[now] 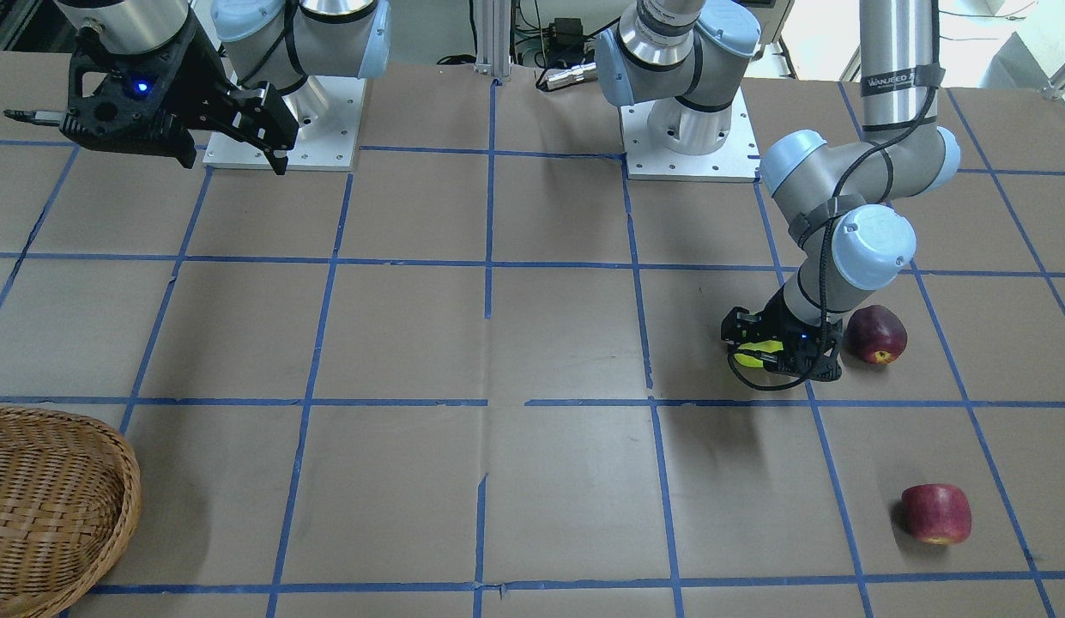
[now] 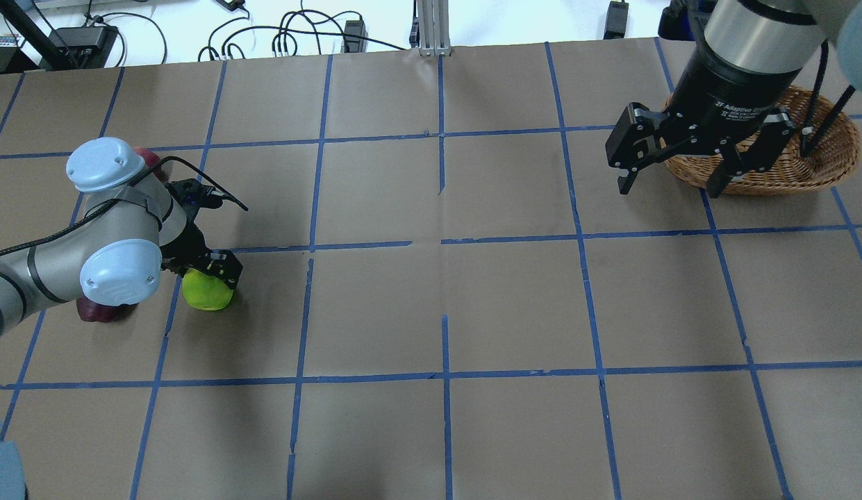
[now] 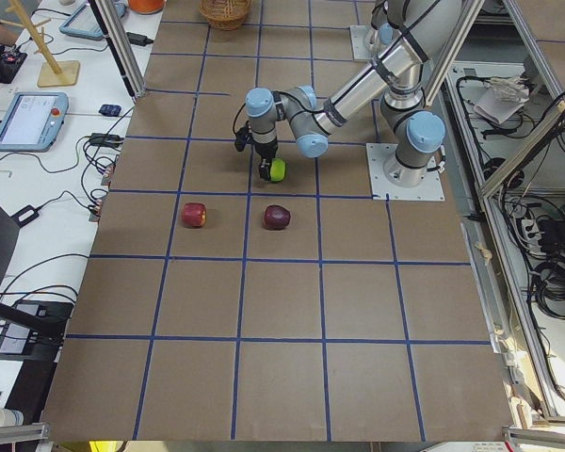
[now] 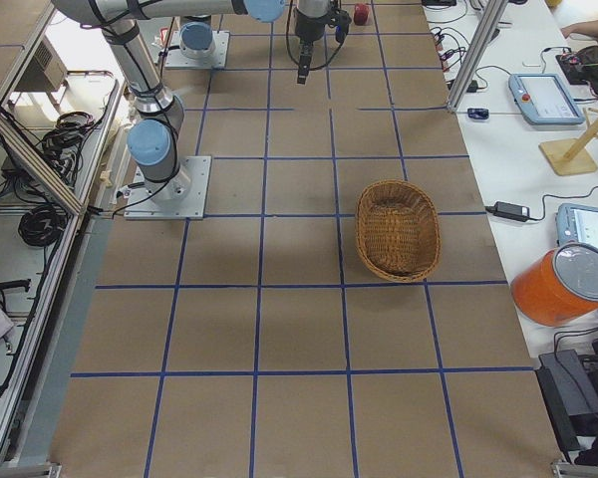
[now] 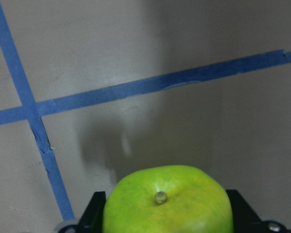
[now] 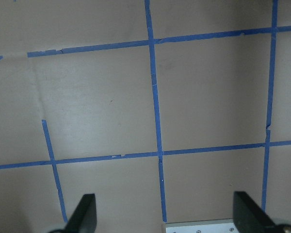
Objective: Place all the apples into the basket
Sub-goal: 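Carry the green apple toward the right arm and release it mid-table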
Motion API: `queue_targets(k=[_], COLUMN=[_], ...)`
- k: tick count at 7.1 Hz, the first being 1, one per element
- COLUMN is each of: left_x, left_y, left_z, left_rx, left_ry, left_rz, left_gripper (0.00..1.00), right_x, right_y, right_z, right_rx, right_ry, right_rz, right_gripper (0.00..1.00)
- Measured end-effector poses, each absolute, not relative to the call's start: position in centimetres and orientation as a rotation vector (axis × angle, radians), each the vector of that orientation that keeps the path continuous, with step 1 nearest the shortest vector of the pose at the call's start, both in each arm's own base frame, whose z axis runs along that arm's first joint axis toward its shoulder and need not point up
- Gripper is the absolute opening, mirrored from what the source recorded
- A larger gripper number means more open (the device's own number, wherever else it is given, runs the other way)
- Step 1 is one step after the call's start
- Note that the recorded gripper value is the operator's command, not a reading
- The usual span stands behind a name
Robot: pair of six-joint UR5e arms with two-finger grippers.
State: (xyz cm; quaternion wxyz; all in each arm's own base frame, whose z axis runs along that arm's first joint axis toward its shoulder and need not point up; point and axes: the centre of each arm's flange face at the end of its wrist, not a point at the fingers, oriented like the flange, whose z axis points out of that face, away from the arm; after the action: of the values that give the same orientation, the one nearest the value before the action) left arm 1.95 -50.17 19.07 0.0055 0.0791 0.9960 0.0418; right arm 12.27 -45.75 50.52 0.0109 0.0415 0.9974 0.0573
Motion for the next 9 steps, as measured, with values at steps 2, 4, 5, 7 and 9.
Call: queue_targets(k=[2, 4, 5, 7, 9], left_x=[-1.0, -11.3, -17.4, -26.9, -30.8], left_y=[-52.9, -56.5, -57.1, -56.7, -55.6], left_z=[21.9, 25.5, 25.0, 21.6, 18.9], left_rx=[-0.067, -0.290, -0.368, -0.494, -0.516], left_ry=[3.170, 3.202, 3.239, 3.309, 3.335], left_rz=[0.131, 0.160, 0.139, 0.088, 0.149], left_gripper=[0.11, 0.12, 0.14, 0.74, 1.00], right_x=[12.2, 12.2, 12.0, 11.3, 10.3], right_y=[-45.8, -45.9, -46.0, -46.3, -47.1], right_z=[50.5, 50.5, 50.5, 50.4, 49.5], right_rx=[0.131, 0.131, 0.129, 0.148, 0.179], right_ry=[3.111, 3.110, 3.110, 3.108, 3.099], right_rz=[0.175, 0.172, 0.172, 0.174, 0.203], right_gripper=[1.00, 1.00, 1.00, 1.00, 1.00])
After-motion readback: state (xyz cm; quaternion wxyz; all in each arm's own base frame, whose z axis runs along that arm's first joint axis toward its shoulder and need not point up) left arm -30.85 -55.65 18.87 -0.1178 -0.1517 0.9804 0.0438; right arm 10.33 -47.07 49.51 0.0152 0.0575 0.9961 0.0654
